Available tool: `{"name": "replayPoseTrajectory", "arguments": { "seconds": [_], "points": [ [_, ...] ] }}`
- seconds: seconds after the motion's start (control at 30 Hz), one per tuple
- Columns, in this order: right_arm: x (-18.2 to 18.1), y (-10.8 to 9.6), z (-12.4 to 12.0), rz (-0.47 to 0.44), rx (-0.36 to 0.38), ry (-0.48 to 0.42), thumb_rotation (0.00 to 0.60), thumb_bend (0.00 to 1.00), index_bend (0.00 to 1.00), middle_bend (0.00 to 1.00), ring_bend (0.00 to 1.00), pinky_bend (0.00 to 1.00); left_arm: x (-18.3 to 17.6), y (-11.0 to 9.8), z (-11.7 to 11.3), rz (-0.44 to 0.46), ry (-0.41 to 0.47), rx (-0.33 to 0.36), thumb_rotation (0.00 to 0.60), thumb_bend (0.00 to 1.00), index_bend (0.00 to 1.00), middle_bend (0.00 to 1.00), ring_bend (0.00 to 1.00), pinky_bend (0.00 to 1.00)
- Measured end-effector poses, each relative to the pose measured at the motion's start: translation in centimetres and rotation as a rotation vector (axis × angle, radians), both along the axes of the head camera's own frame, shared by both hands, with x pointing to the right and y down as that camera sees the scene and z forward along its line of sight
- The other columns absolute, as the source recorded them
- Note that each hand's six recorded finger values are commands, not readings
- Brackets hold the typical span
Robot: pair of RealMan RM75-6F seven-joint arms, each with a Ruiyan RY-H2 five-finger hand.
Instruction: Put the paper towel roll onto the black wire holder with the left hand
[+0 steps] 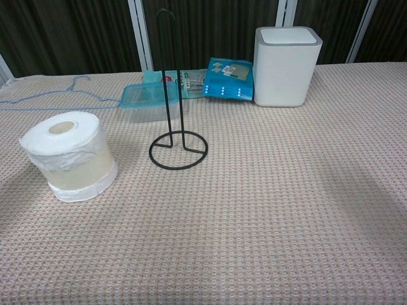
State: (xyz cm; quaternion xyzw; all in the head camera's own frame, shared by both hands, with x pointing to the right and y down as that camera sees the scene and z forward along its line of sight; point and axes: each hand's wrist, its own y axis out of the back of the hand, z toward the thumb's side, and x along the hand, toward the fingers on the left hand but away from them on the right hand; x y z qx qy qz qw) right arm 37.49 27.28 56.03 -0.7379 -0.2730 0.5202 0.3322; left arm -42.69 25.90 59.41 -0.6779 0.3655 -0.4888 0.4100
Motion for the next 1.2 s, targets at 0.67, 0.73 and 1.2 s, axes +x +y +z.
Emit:
{"name": "replayPoseTrajectory", "arguments": {
  "seconds": [0.67, 0.73, 1.2],
  "points": [
    [0.8, -0.1, -1.3, 0.016, 0.015, -0.02, 0.6, 0.14, 0.0, 0.0, 0.0, 0.0, 4.2, -1.9, 2.7, -0.191, 0.77, -0.223, 0.6, 0.31, 0.0, 0.0, 0.0, 0.0],
    [0.9, -0.2, -1.3, 0.022, 0.017, -0.018, 0.6, 0.14, 0.0, 0.0, 0.0, 0.0, 5.0, -2.5, 4.0, -0.236, 0.869, -0.284, 0.6, 0.31, 0.0, 0.0, 0.0, 0.0],
    [1.3, -0.5, -1.3, 0.039, 0.013, -0.011, 0.6, 0.14, 0.0, 0.0, 0.0, 0.0, 7.5, -4.9, 10.8, -0.315, 0.847, -0.335, 0.6, 0.31, 0.0, 0.0, 0.0, 0.0]
  ]
}}
